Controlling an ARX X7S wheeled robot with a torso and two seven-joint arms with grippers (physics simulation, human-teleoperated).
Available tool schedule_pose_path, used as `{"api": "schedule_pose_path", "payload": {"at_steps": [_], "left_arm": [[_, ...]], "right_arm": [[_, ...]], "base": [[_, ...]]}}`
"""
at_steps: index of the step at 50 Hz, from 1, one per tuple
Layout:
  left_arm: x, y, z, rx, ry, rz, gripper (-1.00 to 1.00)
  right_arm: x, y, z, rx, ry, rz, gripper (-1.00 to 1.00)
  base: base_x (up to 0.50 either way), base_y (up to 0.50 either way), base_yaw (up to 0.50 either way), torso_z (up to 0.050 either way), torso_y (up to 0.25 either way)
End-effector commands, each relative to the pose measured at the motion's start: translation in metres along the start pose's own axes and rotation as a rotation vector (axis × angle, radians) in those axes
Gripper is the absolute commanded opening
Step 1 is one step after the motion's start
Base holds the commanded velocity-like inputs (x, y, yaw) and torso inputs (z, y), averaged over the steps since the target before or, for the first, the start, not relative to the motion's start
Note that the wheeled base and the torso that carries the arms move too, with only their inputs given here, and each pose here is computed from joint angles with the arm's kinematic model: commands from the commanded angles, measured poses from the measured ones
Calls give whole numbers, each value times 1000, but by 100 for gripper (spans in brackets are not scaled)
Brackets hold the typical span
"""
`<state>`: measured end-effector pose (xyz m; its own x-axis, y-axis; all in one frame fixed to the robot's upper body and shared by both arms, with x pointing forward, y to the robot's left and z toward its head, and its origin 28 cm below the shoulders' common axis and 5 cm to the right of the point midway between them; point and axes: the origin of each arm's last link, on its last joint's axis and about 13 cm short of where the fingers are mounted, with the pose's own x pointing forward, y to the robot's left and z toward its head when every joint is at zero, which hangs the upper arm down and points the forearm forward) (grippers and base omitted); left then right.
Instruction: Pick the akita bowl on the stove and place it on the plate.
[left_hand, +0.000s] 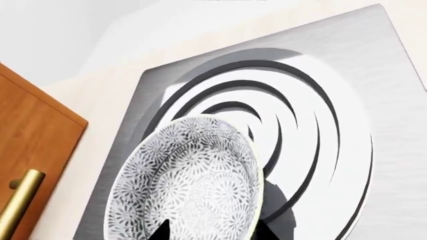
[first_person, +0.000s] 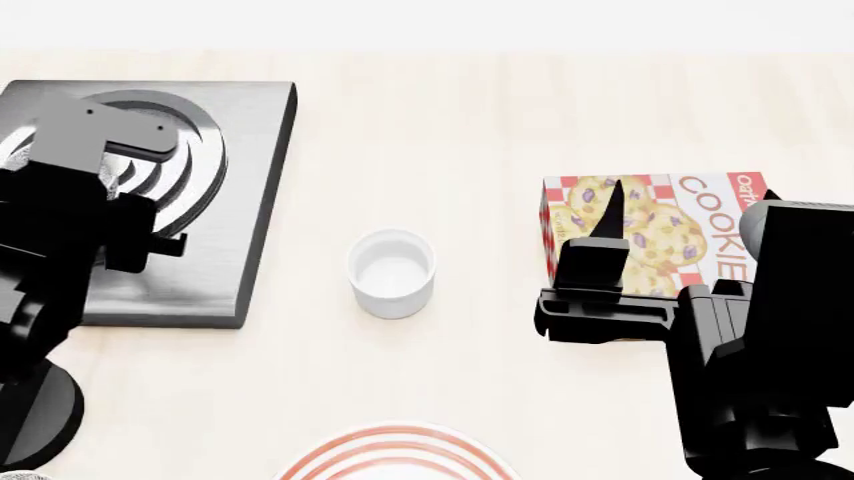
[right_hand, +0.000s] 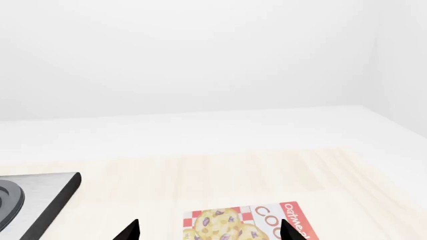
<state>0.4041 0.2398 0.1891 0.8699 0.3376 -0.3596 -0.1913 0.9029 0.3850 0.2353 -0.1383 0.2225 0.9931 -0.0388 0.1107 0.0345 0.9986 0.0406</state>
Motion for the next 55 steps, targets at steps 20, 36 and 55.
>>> {"api": "schedule_pose_path", "payload": {"at_steps": [20,36,55], "left_arm": [[-2,0,3,-1,-21,-15,-100],[-22,29,79,-222,-303,24,-100],[-120,45,106,197,-889,-321,-100]], "right_arm": [[0,0,0,0,0,0,100],[0,0,0,0,0,0,100],[1,-1,-1,1,2,-2,100]], "base": [[0,0,0,0,0],[0,0,0,0,0],[0,0,0,0,0]]}}
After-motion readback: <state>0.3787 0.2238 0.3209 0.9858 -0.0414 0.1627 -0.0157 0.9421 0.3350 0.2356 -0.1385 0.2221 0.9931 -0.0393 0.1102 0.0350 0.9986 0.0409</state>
